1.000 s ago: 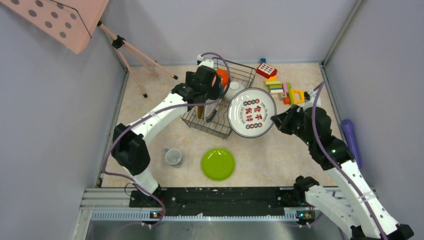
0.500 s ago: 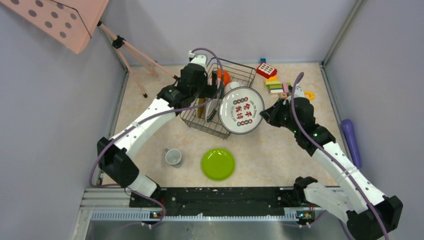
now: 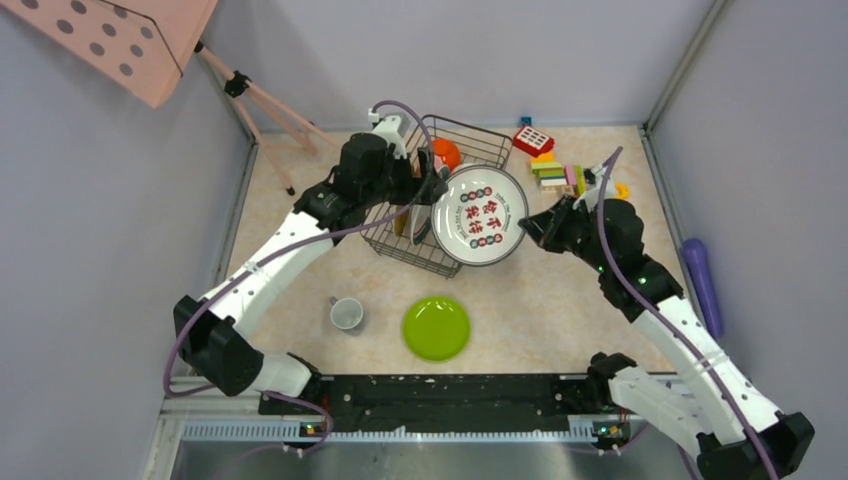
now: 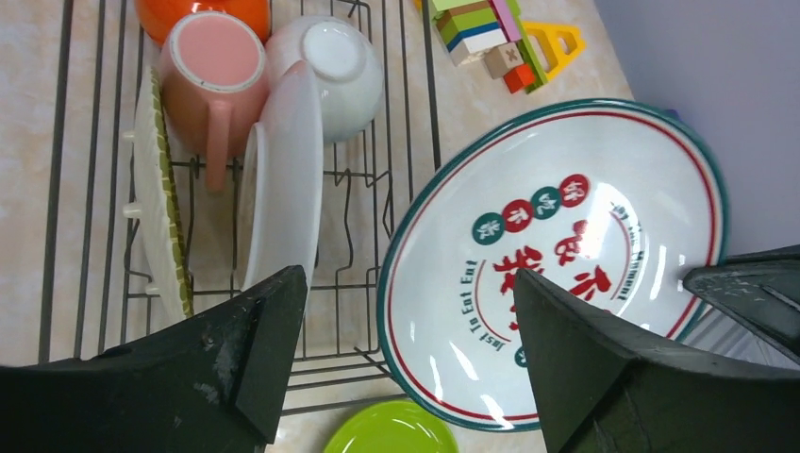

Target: Load the mixed dishes into the dish rack

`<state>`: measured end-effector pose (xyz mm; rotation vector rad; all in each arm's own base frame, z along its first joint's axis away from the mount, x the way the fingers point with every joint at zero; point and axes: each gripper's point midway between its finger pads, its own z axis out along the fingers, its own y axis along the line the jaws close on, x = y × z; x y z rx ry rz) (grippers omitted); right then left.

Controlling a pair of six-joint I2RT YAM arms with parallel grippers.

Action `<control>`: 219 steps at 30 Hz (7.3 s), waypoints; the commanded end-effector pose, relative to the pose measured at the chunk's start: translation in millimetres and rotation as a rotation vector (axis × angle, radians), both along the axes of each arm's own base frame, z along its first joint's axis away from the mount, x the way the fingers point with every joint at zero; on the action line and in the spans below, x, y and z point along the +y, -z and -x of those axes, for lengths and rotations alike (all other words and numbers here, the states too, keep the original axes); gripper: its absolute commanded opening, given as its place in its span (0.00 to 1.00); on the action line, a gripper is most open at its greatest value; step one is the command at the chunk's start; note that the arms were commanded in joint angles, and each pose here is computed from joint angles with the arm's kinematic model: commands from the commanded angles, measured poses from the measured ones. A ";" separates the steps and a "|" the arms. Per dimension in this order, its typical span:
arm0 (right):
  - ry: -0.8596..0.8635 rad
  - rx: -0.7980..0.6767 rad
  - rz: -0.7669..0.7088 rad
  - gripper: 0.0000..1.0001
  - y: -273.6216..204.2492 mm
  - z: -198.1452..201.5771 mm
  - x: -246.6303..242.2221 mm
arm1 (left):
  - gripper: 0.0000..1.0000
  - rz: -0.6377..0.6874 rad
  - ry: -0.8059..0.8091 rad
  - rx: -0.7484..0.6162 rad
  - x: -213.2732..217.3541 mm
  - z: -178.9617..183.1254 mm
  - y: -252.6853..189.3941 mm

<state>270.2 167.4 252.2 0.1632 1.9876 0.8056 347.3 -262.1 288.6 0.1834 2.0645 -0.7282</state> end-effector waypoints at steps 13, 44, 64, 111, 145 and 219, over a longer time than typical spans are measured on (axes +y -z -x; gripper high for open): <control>-0.106 -0.226 -0.150 0.00 -83.1 22.4 11.8 | 0.30 0.145 0.133 -0.069 -17.5 23.5 -38.2; 0.245 -0.100 0.017 0.99 -46.9 -10.5 -42.9 | 0.00 -0.219 -0.189 -0.349 -13.8 10.0 -75.4; 0.293 -0.109 0.026 0.97 -44.5 -9.0 -53.0 | 0.00 -0.810 -0.447 -0.611 -23.9 7.3 -88.2; 0.432 -0.158 0.005 0.95 -52.6 13.8 -88.2 | 0.00 -1.166 -0.412 -0.645 -35.2 -8.3 32.3; 0.121 0.129 0.042 0.93 37.2 27.0 -30.0 | 0.53 -0.849 -0.369 -0.313 5.6 -28.7 34.1; -0.366 -0.041 -0.008 0.00 22.0 106.4 77.4 | 0.76 0.200 0.209 0.046 21.5 154.2 25.9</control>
